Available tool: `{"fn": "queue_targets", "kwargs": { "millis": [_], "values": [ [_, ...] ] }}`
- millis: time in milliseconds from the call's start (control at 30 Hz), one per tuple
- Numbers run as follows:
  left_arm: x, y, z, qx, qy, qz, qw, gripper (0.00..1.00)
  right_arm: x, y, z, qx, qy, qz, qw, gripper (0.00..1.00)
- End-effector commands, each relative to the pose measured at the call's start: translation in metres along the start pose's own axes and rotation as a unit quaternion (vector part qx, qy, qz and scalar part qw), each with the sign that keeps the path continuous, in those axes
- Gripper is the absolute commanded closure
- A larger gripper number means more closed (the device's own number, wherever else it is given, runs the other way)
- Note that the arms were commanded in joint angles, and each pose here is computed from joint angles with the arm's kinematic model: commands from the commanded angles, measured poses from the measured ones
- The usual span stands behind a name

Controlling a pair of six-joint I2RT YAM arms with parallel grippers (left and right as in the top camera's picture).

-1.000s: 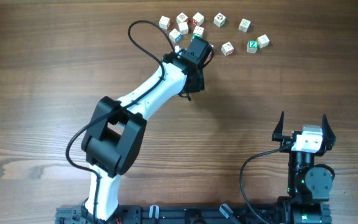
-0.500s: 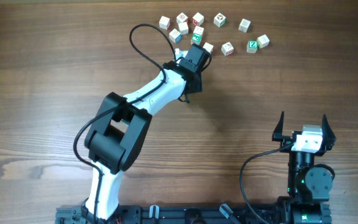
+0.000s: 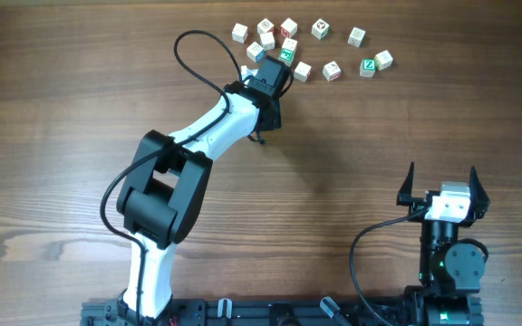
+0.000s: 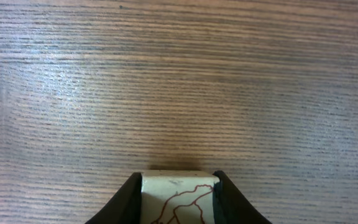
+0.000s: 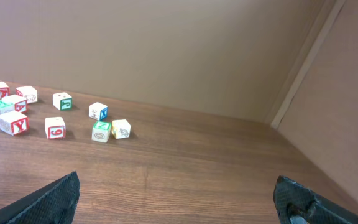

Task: Form a horizontal line
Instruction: 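Grasp the white Z block with the left gripper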

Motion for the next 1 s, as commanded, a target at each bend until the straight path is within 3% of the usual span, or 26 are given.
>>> {"fn": "queue_targets", "kwargs": {
  "millis": [0,367,667,967],
  "values": [
    [-0.003,0.026,0.038,0.062,0.034,-0.014,0.997,0.8,0.002,0.0,-0.001,-0.005,-0.004,-0.009,1.0,0.0],
    [0.0,0.039,0.064,0.086,0.036,-0.006,0.996,0.74,0.002,0.0,-0.001,-0.004,-0.004,-0.009,1.0,0.0],
    [-0.012,0.034,0.079,0.102,0.063,-0.009,0.993,0.57,0.002,0.0,-0.001,-0.004,-0.004,-0.009,1.0,0.0],
    [-0.004,0.035,0.073,0.081,0.109,-0.043,0.99,0.66,0.002,0.0,-0.001,-0.004,-0.004,-0.009,1.0,0.0]
  ]
}}
Point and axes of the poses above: each gripper's point midway between its finger pads, its own y axis out along the fingers, its own x axis along the line the jaws close on, z = x × y, the point moved 6 cm from there along -y, back along the fingers, and after that the axes turned 5 degrees about y, right-handed, at the moved point
